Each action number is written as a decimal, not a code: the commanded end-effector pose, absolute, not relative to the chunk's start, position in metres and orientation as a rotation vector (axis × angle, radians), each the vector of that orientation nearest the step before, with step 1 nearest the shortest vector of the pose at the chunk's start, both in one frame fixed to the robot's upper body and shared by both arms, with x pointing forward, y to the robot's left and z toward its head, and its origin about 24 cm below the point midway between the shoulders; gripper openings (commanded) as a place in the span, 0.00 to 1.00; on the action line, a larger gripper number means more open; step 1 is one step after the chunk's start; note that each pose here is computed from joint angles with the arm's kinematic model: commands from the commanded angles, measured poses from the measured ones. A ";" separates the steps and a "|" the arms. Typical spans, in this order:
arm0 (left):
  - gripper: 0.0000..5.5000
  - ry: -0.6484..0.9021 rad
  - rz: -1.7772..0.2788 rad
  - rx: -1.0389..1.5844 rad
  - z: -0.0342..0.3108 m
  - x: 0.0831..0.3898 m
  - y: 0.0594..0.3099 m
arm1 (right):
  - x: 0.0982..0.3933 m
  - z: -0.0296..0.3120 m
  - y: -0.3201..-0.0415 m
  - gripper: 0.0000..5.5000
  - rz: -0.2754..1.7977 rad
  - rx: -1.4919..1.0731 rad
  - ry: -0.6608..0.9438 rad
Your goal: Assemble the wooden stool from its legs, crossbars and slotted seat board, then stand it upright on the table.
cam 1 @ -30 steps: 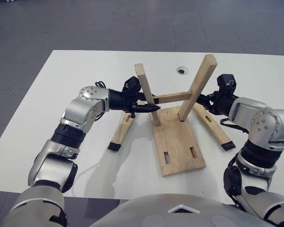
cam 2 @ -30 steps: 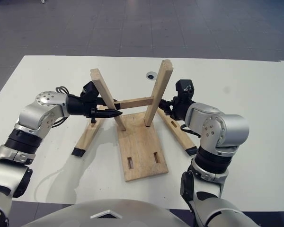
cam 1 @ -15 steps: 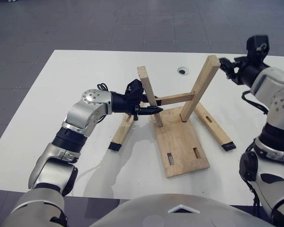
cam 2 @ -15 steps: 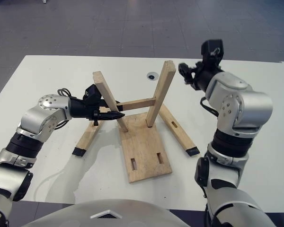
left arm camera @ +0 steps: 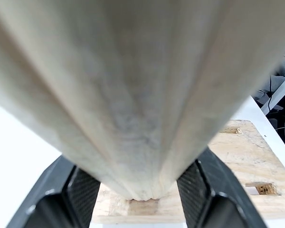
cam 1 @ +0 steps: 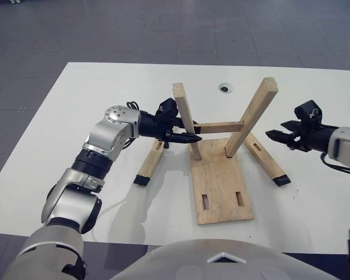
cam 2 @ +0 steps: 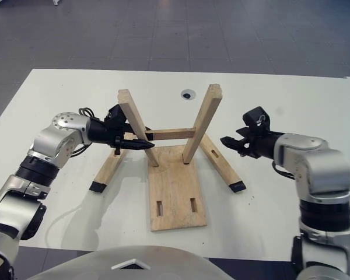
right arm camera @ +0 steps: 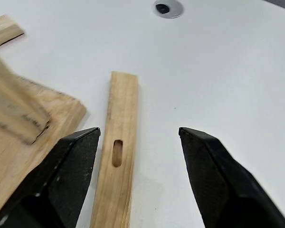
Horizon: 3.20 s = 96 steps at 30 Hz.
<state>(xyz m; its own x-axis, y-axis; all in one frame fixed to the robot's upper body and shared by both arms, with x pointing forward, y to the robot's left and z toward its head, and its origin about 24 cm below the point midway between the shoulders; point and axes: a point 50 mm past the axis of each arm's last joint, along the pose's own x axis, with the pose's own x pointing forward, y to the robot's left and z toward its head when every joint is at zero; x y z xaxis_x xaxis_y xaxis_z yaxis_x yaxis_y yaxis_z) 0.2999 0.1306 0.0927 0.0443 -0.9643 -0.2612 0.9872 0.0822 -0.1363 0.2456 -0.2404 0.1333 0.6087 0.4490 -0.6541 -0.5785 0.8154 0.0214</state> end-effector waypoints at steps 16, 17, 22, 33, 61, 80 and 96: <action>0.69 0.681 -1.395 0.249 0.043 0.292 0.155 | 0.185 0.089 -0.168 0.55 1.412 -0.369 0.727; 0.72 0.676 -1.397 0.262 0.047 0.293 0.158 | 0.182 0.082 -0.169 0.55 1.414 -0.389 0.745; 0.84 0.531 -1.358 0.365 0.091 0.306 0.167 | 0.184 0.053 -0.174 0.55 1.376 -0.447 0.792; 0.84 0.483 -1.028 0.482 0.117 0.265 0.198 | 0.206 0.056 -0.175 0.55 1.237 -0.436 0.705; 0.84 0.470 -0.608 0.314 0.096 0.288 0.127 | 0.256 0.071 -0.156 0.55 1.061 -0.481 0.509; 0.84 0.476 -0.209 0.157 0.123 0.244 0.247 | 0.228 0.177 -0.155 0.55 1.012 -0.109 0.293; 0.84 0.774 -0.078 0.106 0.039 0.204 0.345 | 0.211 0.167 -0.146 0.55 0.945 -0.051 0.351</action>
<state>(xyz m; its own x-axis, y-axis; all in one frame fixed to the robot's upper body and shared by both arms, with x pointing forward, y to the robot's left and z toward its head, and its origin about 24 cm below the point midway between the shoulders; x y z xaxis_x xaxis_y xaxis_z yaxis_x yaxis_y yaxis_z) 0.2071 0.3357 0.0473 0.7439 -0.0554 -0.6660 0.1299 0.9895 0.0628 0.2139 -0.1467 0.1673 0.5434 0.7821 -0.3050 -0.7962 0.5953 0.1080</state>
